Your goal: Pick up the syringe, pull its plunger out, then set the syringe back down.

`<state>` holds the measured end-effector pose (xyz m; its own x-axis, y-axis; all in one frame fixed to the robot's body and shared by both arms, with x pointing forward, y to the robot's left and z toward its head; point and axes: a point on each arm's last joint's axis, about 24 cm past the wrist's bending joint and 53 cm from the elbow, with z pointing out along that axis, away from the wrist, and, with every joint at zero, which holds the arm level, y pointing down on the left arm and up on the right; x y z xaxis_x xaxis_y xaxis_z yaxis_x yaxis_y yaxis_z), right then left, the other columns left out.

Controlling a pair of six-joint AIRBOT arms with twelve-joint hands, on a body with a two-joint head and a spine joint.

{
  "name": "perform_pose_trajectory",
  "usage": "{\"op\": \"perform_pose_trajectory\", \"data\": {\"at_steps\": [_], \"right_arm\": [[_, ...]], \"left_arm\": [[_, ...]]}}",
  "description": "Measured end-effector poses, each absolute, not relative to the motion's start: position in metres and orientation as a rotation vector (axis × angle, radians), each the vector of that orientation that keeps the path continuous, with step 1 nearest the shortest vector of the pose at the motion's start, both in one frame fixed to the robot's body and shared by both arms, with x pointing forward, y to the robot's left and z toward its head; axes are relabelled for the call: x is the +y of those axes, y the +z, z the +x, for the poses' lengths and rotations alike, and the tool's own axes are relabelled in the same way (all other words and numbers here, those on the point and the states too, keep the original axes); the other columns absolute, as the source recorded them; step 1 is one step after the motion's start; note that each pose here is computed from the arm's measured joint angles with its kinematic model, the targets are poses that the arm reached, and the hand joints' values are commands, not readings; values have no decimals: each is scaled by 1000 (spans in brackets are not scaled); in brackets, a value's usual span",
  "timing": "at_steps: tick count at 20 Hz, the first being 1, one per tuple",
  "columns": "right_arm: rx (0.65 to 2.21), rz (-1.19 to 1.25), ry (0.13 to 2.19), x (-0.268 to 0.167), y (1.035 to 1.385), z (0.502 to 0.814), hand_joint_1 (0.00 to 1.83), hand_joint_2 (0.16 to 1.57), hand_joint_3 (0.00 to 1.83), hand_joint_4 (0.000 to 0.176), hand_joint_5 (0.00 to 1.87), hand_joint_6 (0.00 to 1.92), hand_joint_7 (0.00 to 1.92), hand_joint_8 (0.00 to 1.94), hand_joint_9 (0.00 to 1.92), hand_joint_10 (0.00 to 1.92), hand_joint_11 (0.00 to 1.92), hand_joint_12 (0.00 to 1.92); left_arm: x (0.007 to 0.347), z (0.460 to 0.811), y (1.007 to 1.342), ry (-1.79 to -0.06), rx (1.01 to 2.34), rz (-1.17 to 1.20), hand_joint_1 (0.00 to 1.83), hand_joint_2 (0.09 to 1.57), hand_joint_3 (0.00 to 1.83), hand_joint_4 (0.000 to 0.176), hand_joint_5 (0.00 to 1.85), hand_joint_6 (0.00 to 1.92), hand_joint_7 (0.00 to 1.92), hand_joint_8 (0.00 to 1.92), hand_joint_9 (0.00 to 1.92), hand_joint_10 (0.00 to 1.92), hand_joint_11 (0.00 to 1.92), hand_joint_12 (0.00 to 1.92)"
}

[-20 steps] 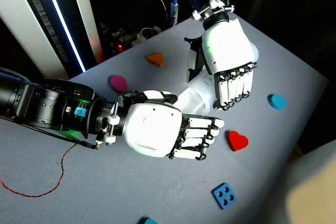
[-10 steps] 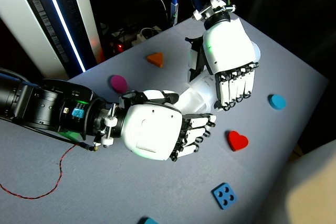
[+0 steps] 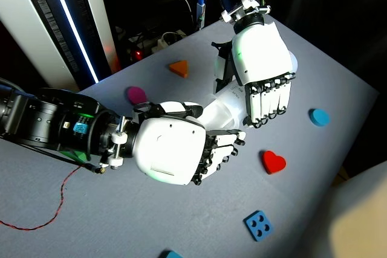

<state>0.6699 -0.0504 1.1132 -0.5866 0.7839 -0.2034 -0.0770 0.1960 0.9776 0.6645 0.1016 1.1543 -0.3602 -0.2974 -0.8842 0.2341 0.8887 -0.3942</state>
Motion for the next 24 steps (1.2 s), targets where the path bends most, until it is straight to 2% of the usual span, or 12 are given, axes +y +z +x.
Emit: {"op": "perform_pose_trajectory", "data": {"at_steps": [1,2,3,4,6,11,12,13,18,20,21,24], "right_arm": [[1735,662,1478,-52,1114,670,1364,1081,3,0,952,793,1150,780,986,1134,899,1266],[1733,661,1477,-53,1116,670,1301,1062,0,0,1004,773,1202,787,1049,917,909,1271],[1728,657,1474,-55,1118,670,1367,1083,3,0,943,803,1144,783,971,1172,899,1267],[1724,652,1474,-57,1119,670,1379,1095,0,0,918,829,1120,803,946,1241,893,1282],[1716,635,1469,-60,1123,670,1382,1098,0,0,912,833,1123,806,926,1267,887,1286],[1701,572,1450,-72,1135,669,1379,1107,0,0,874,902,1104,845,913,1269,860,1288],[1704,567,1443,-75,1136,669,1381,1102,0,0,891,879,1115,821,923,1266,858,1299],[1703,567,1438,-78,1138,669,1381,1101,0,0,905,851,1116,824,918,1275,864,1305],[1708,573,1412,-92,1136,669,1383,1096,0,0,915,836,1123,814,930,1254,890,1280],[1712,575,1402,-97,1135,669,1382,1101,1,0,898,859,1115,828,919,1266,880,1274],[1713,580,1395,-102,1133,669,1380,1107,0,0,876,889,1103,841,918,1274,871,1273],[1709,580,1383,-108,1131,669,1380,1106,0,0,878,893,1102,841,919,1271,877,1279]], "left_arm": [[101,664,1154,-555,1859,-46,1501,1152,0,0,689,1070,882,1154,956,1217,689,1623],[101,665,1155,-563,1861,-49,1502,1153,0,0,683,1070,880,1150,954,1222,693,1626],[101,665,1155,-571,1863,-51,1500,1153,0,0,683,1069,876,1151,938,1221,727,1628],[102,666,1155,-574,1863,-53,1492,1161,0,0,705,1052,860,1165,889,1260,710,1650],[104,667,1154,-583,1869,-57,1498,1163,3,0,633,1124,848,1165,907,1246,753,1645],[113,667,1153,-595,1885,-73,1500,1142,1,0,705,1033,876,1134,951,1183,783,1600],[115,667,1153,-597,1888,-76,1492,1169,3,0,691,1064,818,1214,883,1270,713,1666],[117,668,1153,-594,1888,-74,1498,1148,0,0,687,1074,869,1146,948,1186,778,1602],[123,669,1152,-583,1894,-64,1496,1137,0,0,730,1029,890,1116,951,1157,800,1594],[124,670,1152,-580,1895,-61,1491,1161,2,0,710,1029,851,1176,863,1256,748,1655],[124,670,1152,-572,1894,-50,1498,1140,0,0,700,1038,883,1126,931,1182,830,1575],[124,670,1152,-565,1892,-42,1499,1124,0,0,750,1007,914,1076,983,1118,827,1555]]}}
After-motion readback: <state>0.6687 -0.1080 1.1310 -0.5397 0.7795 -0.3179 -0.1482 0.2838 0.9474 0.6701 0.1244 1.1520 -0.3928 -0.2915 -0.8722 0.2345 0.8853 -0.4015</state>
